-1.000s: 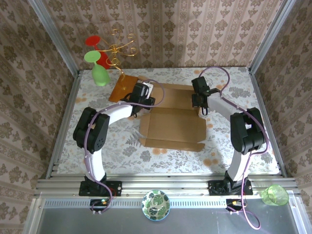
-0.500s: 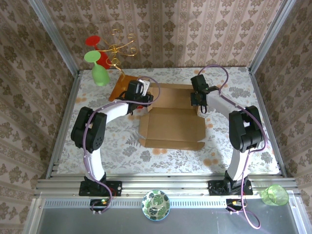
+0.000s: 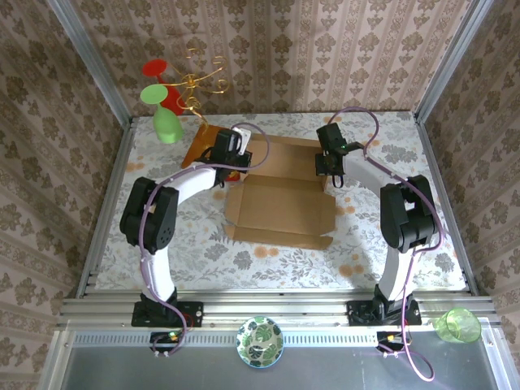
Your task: Fold the paper box
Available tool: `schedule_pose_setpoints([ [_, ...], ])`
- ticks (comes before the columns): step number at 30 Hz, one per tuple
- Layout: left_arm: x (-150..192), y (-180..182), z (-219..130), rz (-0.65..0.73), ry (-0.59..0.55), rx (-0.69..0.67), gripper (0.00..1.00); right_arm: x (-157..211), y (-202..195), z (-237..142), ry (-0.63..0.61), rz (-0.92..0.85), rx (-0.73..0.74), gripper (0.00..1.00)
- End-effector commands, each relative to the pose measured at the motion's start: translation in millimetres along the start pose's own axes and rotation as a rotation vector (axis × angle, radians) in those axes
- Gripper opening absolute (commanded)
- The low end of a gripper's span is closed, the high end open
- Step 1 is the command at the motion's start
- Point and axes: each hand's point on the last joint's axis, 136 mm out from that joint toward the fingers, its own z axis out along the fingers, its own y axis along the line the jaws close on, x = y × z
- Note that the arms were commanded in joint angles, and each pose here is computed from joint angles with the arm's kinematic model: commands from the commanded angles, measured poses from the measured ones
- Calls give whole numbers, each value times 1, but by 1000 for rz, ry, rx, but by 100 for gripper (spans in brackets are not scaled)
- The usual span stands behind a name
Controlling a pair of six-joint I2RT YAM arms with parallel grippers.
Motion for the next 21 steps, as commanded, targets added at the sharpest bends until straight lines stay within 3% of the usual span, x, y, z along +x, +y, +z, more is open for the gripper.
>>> schedule_pose_setpoints([
  [1,1,8,6,47,46,-103,0,49,-1,20,188,-29,10,0],
  [10,30,2,17,146,191,-274,0,54,-3,20,231,6,34,0],
  [14,32,-5,19,122,194,-211,0,56,-3,19,258,9,33,0],
  [18,27,-11,20,83,181,-127,23,56,-2,18,274,9,29,0],
  [21,28,-9,20,54,189,-92,31,56,-1,19,282,9,22,0],
])
